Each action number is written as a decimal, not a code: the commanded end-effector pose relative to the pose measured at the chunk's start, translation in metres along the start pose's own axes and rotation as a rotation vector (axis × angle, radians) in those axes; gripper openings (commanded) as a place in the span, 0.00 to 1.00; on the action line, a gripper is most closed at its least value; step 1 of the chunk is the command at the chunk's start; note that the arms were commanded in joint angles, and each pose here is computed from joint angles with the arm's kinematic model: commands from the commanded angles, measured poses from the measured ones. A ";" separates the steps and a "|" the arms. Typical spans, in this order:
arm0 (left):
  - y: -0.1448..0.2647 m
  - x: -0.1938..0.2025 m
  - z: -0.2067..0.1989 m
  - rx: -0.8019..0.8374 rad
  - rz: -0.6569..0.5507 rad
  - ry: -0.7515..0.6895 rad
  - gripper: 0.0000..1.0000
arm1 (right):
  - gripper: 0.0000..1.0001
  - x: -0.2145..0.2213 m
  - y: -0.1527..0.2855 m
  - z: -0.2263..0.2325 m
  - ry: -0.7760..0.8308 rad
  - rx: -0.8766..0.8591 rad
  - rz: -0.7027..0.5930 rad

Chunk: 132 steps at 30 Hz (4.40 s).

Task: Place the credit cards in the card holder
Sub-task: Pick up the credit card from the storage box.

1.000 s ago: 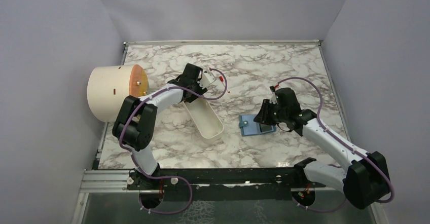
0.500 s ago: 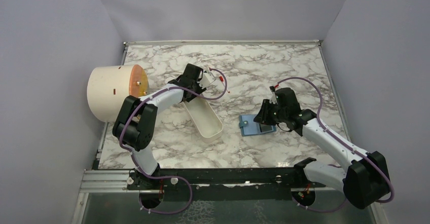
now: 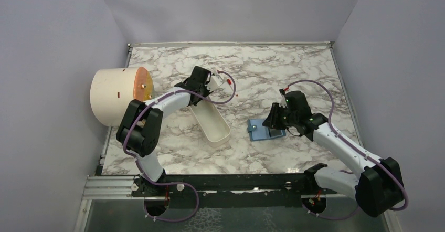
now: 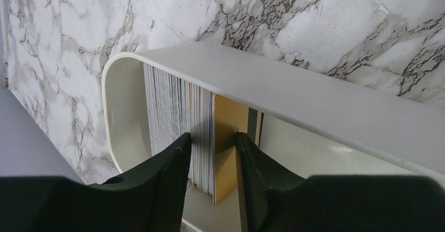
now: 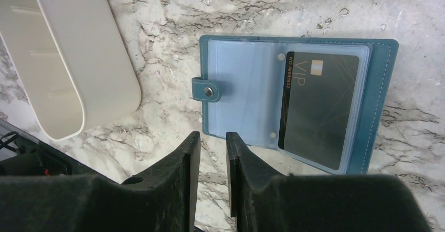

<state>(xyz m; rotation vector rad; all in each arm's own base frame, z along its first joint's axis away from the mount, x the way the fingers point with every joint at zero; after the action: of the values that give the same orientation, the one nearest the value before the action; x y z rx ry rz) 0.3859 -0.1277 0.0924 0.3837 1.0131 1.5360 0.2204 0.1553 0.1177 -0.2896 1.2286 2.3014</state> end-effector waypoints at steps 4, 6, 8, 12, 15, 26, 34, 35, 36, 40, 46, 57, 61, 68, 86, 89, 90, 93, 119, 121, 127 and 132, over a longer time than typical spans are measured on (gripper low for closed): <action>0.012 -0.008 0.014 -0.046 -0.003 0.014 0.34 | 0.25 -0.006 0.006 0.009 0.014 -0.034 -0.026; 0.014 -0.009 0.013 -0.041 -0.001 0.015 0.31 | 0.25 -0.005 0.006 0.009 0.014 -0.035 -0.026; 0.015 -0.010 0.012 -0.037 0.002 0.016 0.26 | 0.25 -0.004 0.006 0.008 0.013 -0.034 -0.023; 0.018 -0.013 0.010 -0.028 0.000 0.017 0.18 | 0.25 -0.004 0.007 0.009 0.012 -0.038 -0.027; 0.020 -0.015 0.005 -0.012 0.004 0.028 0.11 | 0.26 -0.003 0.008 0.009 0.012 -0.042 -0.024; 0.047 -0.028 0.004 0.029 -0.065 0.149 0.00 | 0.26 -0.001 0.011 0.013 0.016 -0.072 -0.018; 0.070 -0.045 0.011 0.043 -0.149 0.245 0.00 | 0.26 0.000 0.010 0.018 0.012 -0.102 -0.006; 0.073 -0.048 0.011 0.050 -0.168 0.267 0.00 | 0.26 0.000 0.011 0.020 0.014 -0.115 -0.003; 0.077 -0.052 0.010 0.063 -0.190 0.294 0.00 | 0.27 0.001 0.012 0.022 0.016 -0.133 0.000; 0.088 -0.074 0.000 0.156 -0.292 0.465 0.00 | 0.26 0.002 0.015 0.035 0.014 -0.216 0.005; 0.105 -0.103 -0.005 0.271 -0.411 0.649 0.00 | 0.26 0.000 0.023 0.053 0.002 -0.324 -0.003; 0.147 -0.130 -0.016 0.468 -0.561 0.827 0.00 | 0.30 -0.005 0.039 0.085 -0.041 -0.524 -0.011; 0.170 -0.143 -0.026 0.601 -0.679 0.860 0.00 | 0.46 -0.008 0.046 0.097 -0.061 -0.602 -0.018; 0.207 -0.153 -0.044 0.829 -0.835 0.947 0.00 | 0.65 -0.018 0.063 0.121 -0.119 -0.761 -0.052; 0.249 -0.160 -0.078 1.057 -0.918 0.982 0.00 | 0.74 -0.032 0.081 0.158 -0.115 -0.935 0.018; 0.245 -0.160 -0.081 1.064 -0.904 0.989 0.00 | 0.57 -0.029 0.084 0.159 -0.107 -0.958 0.031; 0.243 -0.159 -0.082 1.062 -0.900 0.991 0.00 | 0.52 -0.027 0.086 0.158 -0.112 -0.966 0.030; 0.235 -0.157 -0.087 1.057 -0.881 0.991 0.00 | 0.40 -0.022 0.089 0.155 -0.122 -0.978 0.029; 0.212 -0.143 -0.095 1.031 -0.780 0.918 0.08 | 0.04 -0.003 0.097 0.144 -0.093 -0.994 0.063; 0.213 -0.144 -0.095 1.036 -0.789 0.911 0.00 | 0.01 -0.003 0.096 0.144 -0.094 -0.989 0.066; 0.222 -0.145 -0.091 1.033 -0.821 0.906 0.00 | 0.01 -0.002 0.087 0.139 -0.123 -0.961 0.070; 0.222 -0.142 -0.092 1.031 -0.811 0.918 0.00 | 0.01 0.001 0.079 0.134 -0.136 -0.937 0.082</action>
<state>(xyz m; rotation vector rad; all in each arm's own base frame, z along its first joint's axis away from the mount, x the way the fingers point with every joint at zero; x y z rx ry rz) 0.2087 -0.2809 0.2511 -0.0666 2.3364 0.2577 0.1941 0.2255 0.2435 -0.3327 0.0740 2.7119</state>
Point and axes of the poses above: each gripper's point midway between its finger pads, its own y axis back along the fingers, its own z axis along the line the jaws close on, x = y × z, the point moved 3 cm from there along y, back along the fingers, and after that the axes turned 13 degrees about -y, right-handed, at the moved point
